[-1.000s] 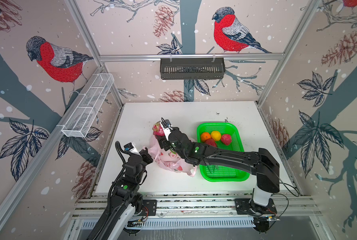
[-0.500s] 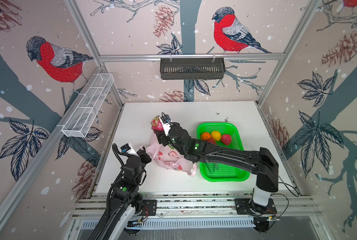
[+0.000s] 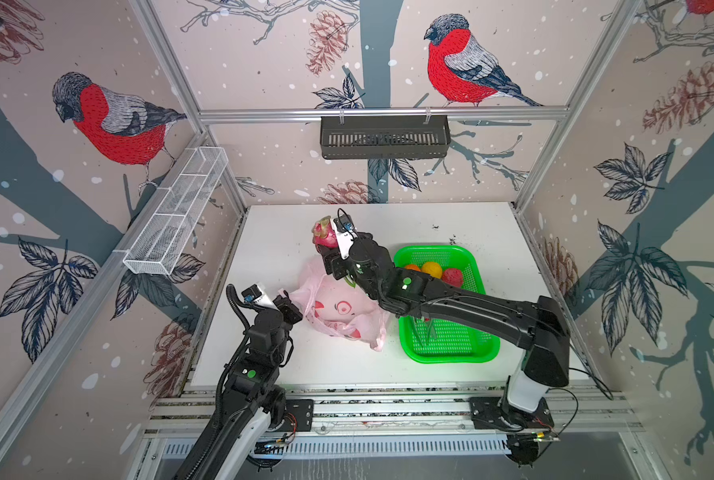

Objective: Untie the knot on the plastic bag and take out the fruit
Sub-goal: 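Carry the dragon fruit over the green basket with the right gripper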

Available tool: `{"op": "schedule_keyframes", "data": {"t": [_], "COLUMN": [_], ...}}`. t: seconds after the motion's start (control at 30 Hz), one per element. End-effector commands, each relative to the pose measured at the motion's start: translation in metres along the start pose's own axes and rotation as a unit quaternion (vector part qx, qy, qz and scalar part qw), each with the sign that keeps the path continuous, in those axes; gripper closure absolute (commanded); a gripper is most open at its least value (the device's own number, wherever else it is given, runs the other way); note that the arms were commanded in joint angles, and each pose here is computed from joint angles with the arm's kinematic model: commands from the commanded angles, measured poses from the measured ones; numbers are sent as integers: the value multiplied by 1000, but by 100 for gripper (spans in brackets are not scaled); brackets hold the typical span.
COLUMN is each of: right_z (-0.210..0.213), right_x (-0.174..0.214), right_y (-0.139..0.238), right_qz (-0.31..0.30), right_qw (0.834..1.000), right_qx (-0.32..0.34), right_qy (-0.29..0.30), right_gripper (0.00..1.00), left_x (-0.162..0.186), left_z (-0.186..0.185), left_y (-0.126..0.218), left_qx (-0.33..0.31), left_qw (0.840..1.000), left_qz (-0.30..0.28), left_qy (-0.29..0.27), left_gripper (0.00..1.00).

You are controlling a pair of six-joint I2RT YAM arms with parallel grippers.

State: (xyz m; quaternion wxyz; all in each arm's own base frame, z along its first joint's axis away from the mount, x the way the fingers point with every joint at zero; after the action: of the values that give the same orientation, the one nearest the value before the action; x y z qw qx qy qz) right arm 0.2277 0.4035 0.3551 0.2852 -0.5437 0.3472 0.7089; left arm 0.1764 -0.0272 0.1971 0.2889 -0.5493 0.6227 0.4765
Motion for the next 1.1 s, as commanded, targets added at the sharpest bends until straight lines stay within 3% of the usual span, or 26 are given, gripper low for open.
{"op": "schedule_keyframes", "data": {"t": [0.0,0.73,1.07], "right_z": [-8,-115,-149], "right_x": [-7,-15,0], "right_y": [7,106,140], "right_qz": [-5,11,43], "right_qw": [1000,981,969], "right_qx": [22,187,233], "right_qy": [0,-48,-70], "right_gripper": [69,68,68], "left_x": [-10,-20,-22], "left_z": [-3,-14,-17], "left_y": [-1,-4,-2], "left_qx": [-3,25,39], "left_qw": [999,999,998], "left_qz": [-38,-39,-34], "left_qy": [-1,-27,-31], "left_gripper": [100,100,100]}}
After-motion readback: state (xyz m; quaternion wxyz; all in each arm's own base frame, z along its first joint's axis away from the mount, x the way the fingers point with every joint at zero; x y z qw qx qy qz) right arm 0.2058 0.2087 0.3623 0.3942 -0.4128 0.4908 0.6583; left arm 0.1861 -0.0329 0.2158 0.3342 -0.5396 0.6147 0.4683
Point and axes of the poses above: each gripper's point midway between its finger pads, its own y axis back along the fingers, its own z axis along the line the jaws close on, x = y × z, the point moved 9 cm from there along y, back along the fingers, and after that the axes turned 8 degrees about -y, right-handed, at the moved point
